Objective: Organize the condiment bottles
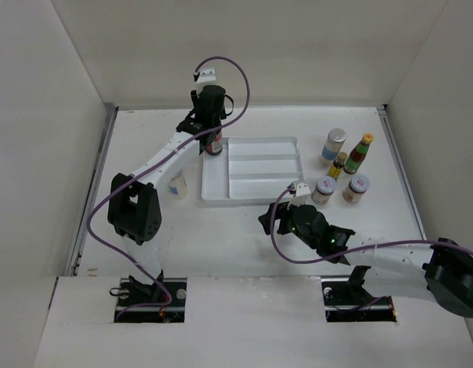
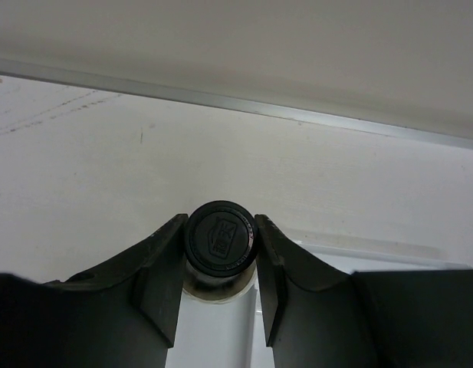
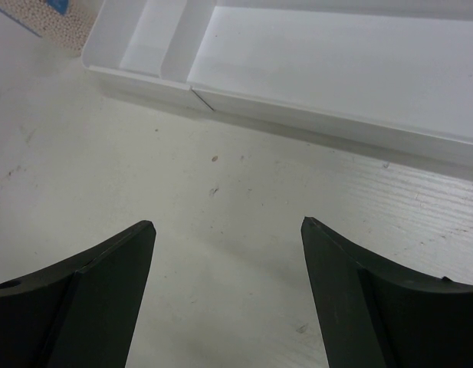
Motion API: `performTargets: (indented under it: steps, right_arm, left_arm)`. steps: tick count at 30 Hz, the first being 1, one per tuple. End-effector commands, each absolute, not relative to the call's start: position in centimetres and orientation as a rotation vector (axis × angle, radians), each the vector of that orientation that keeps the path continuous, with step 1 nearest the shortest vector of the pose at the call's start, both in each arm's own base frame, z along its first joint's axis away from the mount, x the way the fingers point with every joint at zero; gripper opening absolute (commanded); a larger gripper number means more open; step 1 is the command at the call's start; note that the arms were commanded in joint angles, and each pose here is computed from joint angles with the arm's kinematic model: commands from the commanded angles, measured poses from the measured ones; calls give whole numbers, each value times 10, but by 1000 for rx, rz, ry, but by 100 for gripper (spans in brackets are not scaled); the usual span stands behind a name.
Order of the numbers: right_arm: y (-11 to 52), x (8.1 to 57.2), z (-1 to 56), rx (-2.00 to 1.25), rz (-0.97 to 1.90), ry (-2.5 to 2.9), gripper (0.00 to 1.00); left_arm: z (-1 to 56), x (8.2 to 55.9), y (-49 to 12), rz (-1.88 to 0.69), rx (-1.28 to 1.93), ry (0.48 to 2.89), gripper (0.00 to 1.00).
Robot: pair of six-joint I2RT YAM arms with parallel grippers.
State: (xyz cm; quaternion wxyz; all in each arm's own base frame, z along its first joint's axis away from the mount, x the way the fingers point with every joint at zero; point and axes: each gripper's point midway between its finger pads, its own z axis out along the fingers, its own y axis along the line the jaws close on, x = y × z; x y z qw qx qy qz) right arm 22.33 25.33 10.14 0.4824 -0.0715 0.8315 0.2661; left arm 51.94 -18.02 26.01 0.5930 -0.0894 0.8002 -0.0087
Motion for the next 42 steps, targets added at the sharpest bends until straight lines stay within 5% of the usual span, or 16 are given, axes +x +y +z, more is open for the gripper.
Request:
performTargets:
  steps: [1,19,27,33,37,40,42]
  right_arm:
    - [260,229,121,-149,676,1969,84]
    - [258,229,126,-140,680,1956,85]
    - [258,230,123,-145,673,1963,87]
    - [258,229,126,-143,678,1955,89]
    - [257,229,130,-132,691,1941,90]
    - [254,228,134,-120,704,1928,78]
    - [252,228,137,-110,710,1917,52]
  left_arm:
    - [353,530,-186,-157,-284,1591,13]
    - [296,524,-179,-99,-291,1635,30]
    - [334,497,-184,-151,-277,1579,77]
    - [371,455,-168,-191,-307,1507,84]
    - [343,413,-143,-126,-369,1549,86]
    - [302,381,-122,-57,-374,1640,86]
    - [269,360,-104,-4,-374,1723,86]
